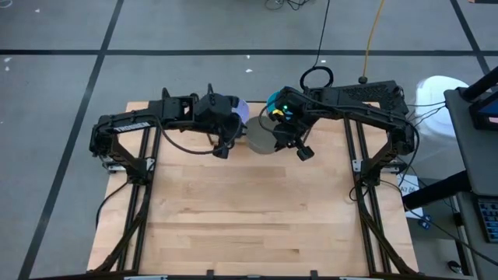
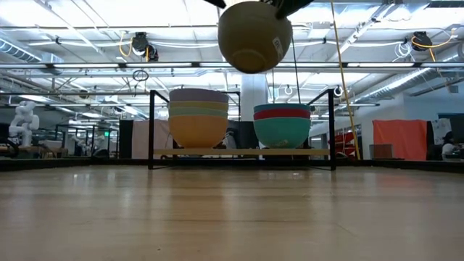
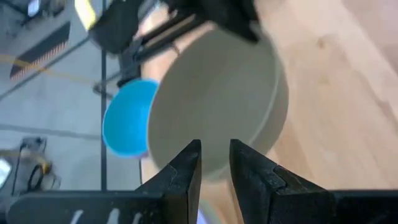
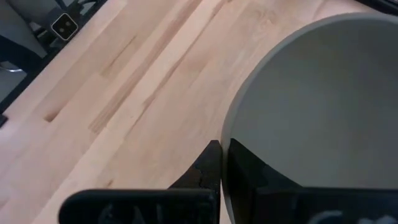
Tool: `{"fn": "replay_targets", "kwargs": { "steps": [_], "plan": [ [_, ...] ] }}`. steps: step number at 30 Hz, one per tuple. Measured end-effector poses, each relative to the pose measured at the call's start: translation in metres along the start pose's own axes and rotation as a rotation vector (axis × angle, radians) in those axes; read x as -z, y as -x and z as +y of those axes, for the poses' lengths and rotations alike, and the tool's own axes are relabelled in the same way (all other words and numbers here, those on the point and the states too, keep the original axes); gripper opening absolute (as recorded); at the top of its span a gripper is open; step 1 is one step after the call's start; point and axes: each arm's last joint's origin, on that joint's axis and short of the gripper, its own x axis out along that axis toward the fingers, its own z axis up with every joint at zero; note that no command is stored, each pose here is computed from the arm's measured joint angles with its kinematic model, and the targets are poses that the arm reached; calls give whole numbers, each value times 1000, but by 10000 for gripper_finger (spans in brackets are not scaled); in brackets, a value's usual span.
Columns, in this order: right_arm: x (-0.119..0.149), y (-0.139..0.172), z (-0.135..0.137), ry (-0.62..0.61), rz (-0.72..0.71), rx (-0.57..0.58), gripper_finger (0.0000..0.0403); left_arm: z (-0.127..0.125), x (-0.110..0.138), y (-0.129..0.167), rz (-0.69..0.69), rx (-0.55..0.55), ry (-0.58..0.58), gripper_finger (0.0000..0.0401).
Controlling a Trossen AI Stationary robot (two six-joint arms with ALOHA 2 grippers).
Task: Place and stack bowls onto a shelf
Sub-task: Stack the gray bowl on top of the blue bowl on the shelf
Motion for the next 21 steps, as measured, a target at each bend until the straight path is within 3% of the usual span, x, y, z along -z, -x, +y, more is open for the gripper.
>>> {"fn": "replay_targets", "kwargs": {
  "steps": [6, 11, 17, 21],
  "plan": [
    [10, 8, -12, -44, 17, 50, 1, 4, 6, 17, 37, -66, 37, 88],
    [25, 18, -26, -101, 127, 204, 1, 10, 14, 34, 47, -101, 113, 88],
    [47, 34, -46, -264, 181, 331, 0, 16, 21, 48, 44, -127, 202, 88],
    [63, 46, -57, -331, 155, 340, 0, 18, 27, 50, 71, -125, 217, 88]
  ]
}}
